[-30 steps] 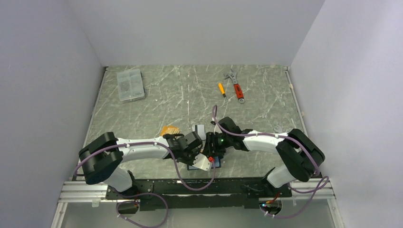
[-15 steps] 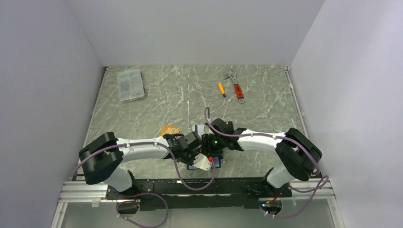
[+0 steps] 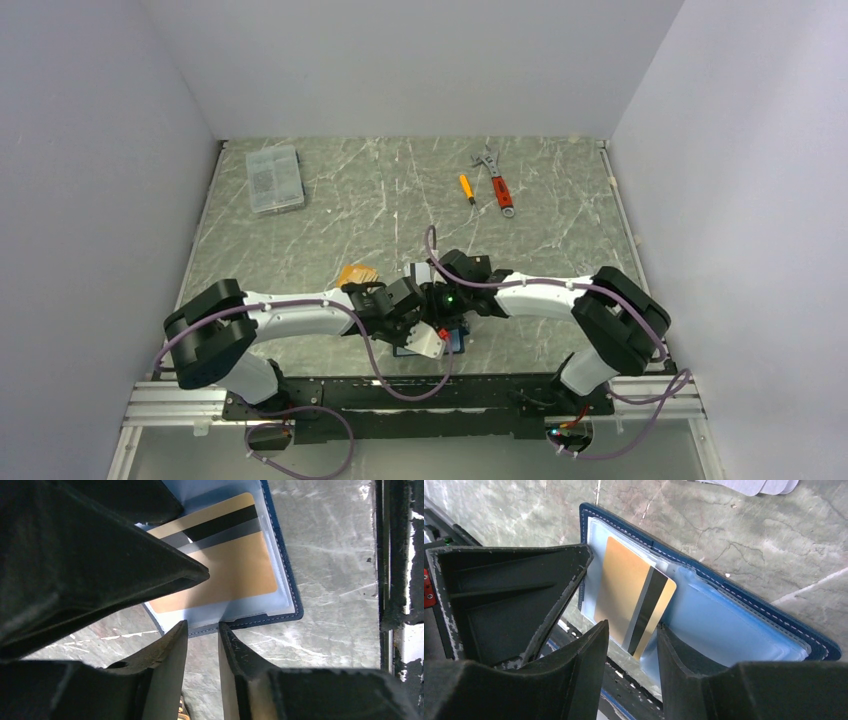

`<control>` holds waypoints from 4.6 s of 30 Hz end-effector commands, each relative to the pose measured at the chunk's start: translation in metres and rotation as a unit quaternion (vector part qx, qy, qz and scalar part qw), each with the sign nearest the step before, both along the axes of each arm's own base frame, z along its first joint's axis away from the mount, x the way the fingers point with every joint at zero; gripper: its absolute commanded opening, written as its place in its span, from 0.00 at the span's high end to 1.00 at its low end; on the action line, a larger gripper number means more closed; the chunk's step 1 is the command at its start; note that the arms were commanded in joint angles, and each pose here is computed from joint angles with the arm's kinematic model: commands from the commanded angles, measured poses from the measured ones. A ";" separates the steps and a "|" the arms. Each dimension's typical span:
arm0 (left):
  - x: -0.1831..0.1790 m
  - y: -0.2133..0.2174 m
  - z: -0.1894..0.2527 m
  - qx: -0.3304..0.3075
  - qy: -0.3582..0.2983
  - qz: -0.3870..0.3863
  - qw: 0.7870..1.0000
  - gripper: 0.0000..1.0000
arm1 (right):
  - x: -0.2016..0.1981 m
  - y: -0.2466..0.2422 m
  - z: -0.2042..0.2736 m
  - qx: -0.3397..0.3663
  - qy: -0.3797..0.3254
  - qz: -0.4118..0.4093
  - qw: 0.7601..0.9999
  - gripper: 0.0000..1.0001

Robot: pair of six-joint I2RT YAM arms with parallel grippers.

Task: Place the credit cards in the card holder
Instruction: Insert the credit card into the card holder, then pick up the credit card from the center of the board.

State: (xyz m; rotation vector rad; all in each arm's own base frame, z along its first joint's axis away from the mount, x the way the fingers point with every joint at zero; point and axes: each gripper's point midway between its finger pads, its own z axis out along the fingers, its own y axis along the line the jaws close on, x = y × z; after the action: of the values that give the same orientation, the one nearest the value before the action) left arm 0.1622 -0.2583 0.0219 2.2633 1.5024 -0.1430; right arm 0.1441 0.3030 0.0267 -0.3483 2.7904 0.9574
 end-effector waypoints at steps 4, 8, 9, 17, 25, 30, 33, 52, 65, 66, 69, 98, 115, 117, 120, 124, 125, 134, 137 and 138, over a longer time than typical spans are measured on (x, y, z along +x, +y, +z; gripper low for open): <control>-0.002 0.017 -0.005 0.008 0.002 0.011 1.000 0.62 | 0.013 -0.037 0.015 0.075 -0.004 -0.048 0.996 0.60; 0.000 0.018 -0.008 0.008 0.001 0.017 1.000 0.62 | 0.018 -0.039 0.013 0.065 -0.002 -0.050 0.997 0.82; 0.000 0.016 -0.007 0.006 0.001 0.019 1.000 0.62 | 0.019 -0.038 0.011 0.063 0.002 -0.050 0.997 0.84; 0.003 0.013 -0.005 0.003 -0.003 0.019 1.000 0.62 | 0.025 -0.021 0.008 0.062 0.005 -0.041 0.997 0.95; 0.004 0.010 -0.006 -0.003 -0.003 0.021 1.000 0.61 | 0.017 0.000 -0.004 0.050 0.014 -0.025 0.998 0.97; 0.005 0.007 -0.004 -0.008 -0.005 0.020 1.000 0.60 | 0.014 0.008 -0.007 0.048 0.018 -0.014 0.999 0.97; 0.005 0.005 -0.004 -0.011 -0.004 0.019 1.000 0.58 | 0.015 0.015 -0.004 0.050 0.014 -0.005 0.999 0.98; 0.043 0.006 0.087 -0.119 0.085 0.116 0.982 0.46 | 0.083 -0.035 0.063 0.053 -0.064 -0.055 0.995 0.57; 0.119 -0.028 0.083 -0.238 0.288 0.384 0.844 0.42 | 0.154 -0.041 0.059 0.050 -0.200 -0.120 0.971 0.40; 0.121 -0.027 0.076 -0.236 0.301 0.405 0.830 0.42 | 0.156 -0.040 0.058 0.050 -0.196 -0.120 0.972 0.39; 0.125 -0.023 0.053 -0.227 0.324 0.453 0.799 0.42 | 0.159 -0.035 0.048 0.048 -0.169 -0.105 0.979 0.39; 0.129 -0.013 -0.031 -0.145 0.324 0.560 0.748 0.56 | 0.145 -0.027 -0.012 0.070 -0.083 -0.136 0.985 0.51; 0.129 0.004 -0.035 -0.119 0.295 0.557 0.768 0.92 | 0.122 -0.036 -0.031 0.073 -0.053 -0.149 0.985 0.56; 0.130 0.004 -0.029 -0.127 0.301 0.557 0.763 0.94 | 0.120 -0.038 -0.035 0.069 -0.050 -0.149 0.985 0.56; 0.134 0.006 -0.017 -0.150 0.322 0.562 0.747 0.97 | 0.117 -0.040 -0.037 0.067 -0.048 -0.149 0.985 0.56; 0.140 0.007 -0.001 -0.187 0.359 0.561 0.722 1.00 | 0.118 -0.042 -0.036 0.065 -0.050 -0.150 0.985 0.57; 0.141 0.008 0.002 -0.194 0.367 0.560 0.716 1.00 | 0.118 -0.043 -0.036 0.065 -0.051 -0.151 0.985 0.57; 0.136 -0.004 0.017 -0.228 0.411 0.534 0.703 1.00 | 0.118 -0.043 -0.038 0.063 -0.047 -0.154 0.985 0.56; 0.136 -0.005 0.016 -0.228 0.411 0.532 0.705 1.00 | 0.120 -0.047 -0.037 0.057 -0.049 -0.158 0.985 0.56; 0.136 -0.004 0.015 -0.227 0.410 0.532 0.705 1.00 | 0.122 -0.049 -0.032 0.058 -0.053 -0.162 0.984 0.55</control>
State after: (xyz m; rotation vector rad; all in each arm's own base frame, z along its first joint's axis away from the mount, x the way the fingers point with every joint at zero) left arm 0.2976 -0.2547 0.0213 0.6017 2.6337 -1.0499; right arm 0.2882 0.2808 0.0260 0.0072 2.4153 1.1181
